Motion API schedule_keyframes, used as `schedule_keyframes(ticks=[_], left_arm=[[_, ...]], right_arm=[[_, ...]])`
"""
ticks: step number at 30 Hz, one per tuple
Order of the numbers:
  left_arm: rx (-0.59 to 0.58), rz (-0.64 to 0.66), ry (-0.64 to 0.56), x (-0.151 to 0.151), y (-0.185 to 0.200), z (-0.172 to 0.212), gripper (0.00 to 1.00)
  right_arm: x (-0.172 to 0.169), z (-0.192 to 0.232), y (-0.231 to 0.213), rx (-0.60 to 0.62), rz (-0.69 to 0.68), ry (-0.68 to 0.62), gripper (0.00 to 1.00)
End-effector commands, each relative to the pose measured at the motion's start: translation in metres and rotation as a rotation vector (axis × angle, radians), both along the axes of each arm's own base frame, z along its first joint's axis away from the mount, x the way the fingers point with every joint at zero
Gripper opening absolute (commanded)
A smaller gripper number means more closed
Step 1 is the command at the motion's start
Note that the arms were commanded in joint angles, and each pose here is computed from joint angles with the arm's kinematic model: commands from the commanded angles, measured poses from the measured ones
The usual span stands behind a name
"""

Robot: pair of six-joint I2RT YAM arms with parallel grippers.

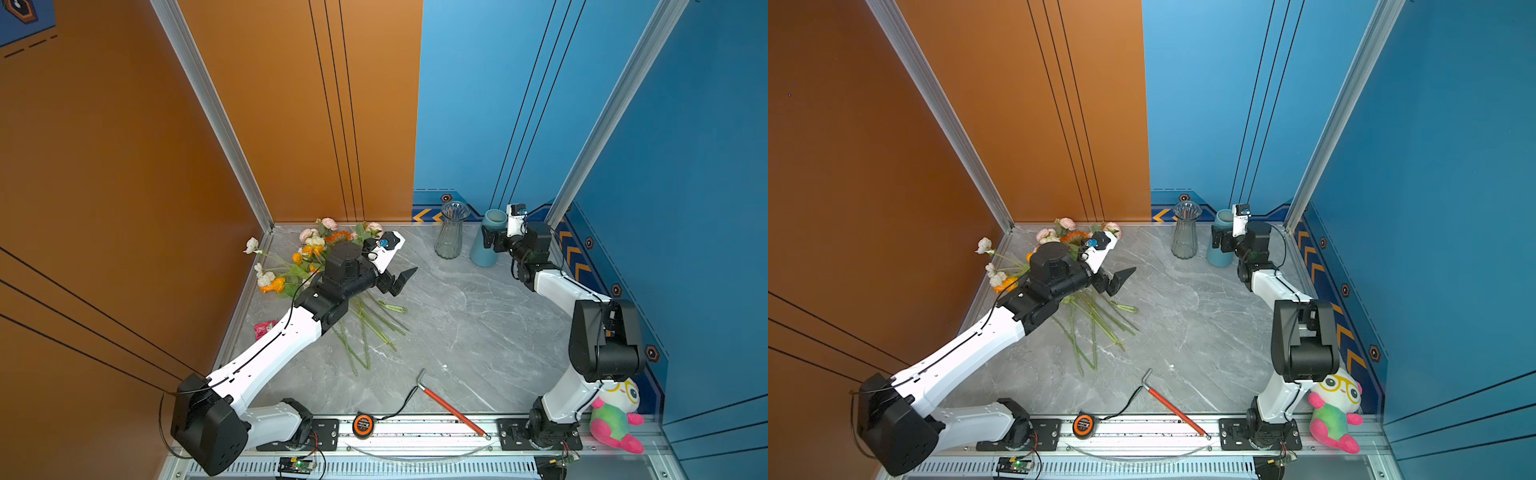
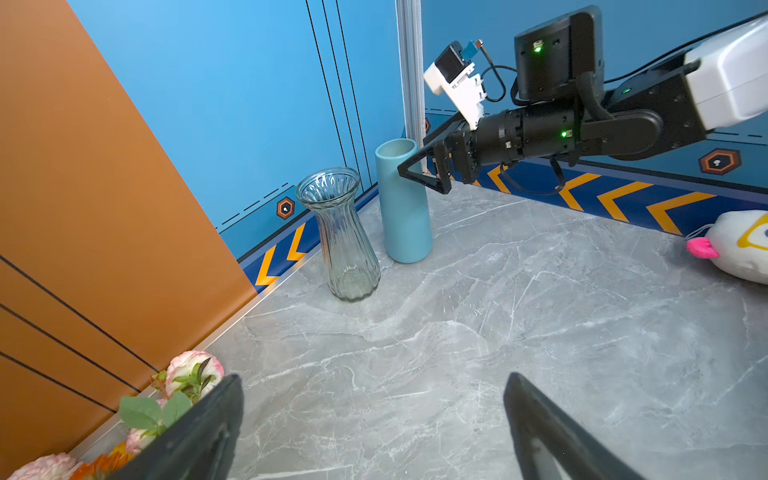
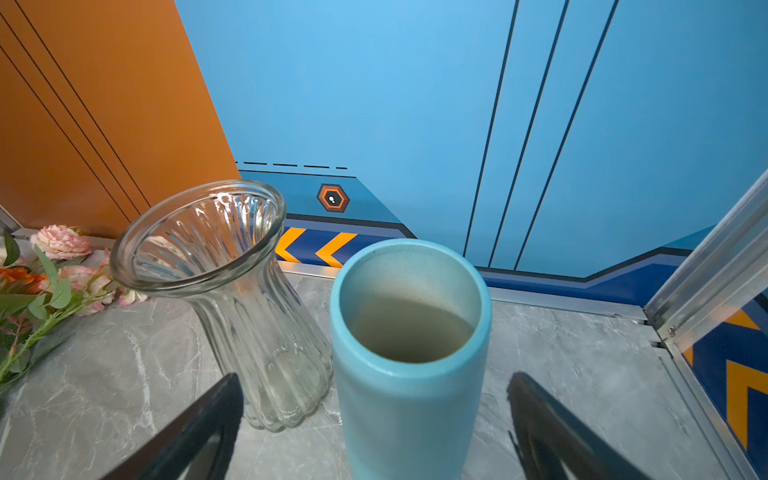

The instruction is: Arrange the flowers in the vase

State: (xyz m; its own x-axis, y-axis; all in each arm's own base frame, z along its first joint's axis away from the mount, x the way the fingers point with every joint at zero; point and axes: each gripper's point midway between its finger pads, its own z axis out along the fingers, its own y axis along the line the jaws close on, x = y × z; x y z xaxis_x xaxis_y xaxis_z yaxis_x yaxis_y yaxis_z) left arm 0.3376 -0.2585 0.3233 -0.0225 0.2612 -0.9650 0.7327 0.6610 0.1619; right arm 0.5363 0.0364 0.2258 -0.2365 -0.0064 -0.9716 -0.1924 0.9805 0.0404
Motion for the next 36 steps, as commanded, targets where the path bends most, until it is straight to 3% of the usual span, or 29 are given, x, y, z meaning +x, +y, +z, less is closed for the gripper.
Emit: schedule_keyframes(ticks=[1, 15, 26, 36], left_arm=[[-0.003, -0.008, -0.024, -0.003, -0.001, 0.004, 0.98], [0.001, -0.026, -0.002, -0.006, -0.005, -0.01, 0.98], [0.015, -0.039, 0.001, -0.006, -0.009, -0.016, 0.98], [0.026, -0.049, -0.002, -0.008, -0.01, -0.019, 0.98]], right_arm=[[0.013, -0.001, -0.009, -0.034, -0.034, 0.022, 1.0], [0.033, -0.013, -0.014, -0.023, -0.065, -0.01, 0.95], [0.049, -0.009, -0.015, -0.025, -0.066, -0.022, 0.98], [0.057, -0.01, -0.014, -0.029, -0.059, 0.001, 0.89]])
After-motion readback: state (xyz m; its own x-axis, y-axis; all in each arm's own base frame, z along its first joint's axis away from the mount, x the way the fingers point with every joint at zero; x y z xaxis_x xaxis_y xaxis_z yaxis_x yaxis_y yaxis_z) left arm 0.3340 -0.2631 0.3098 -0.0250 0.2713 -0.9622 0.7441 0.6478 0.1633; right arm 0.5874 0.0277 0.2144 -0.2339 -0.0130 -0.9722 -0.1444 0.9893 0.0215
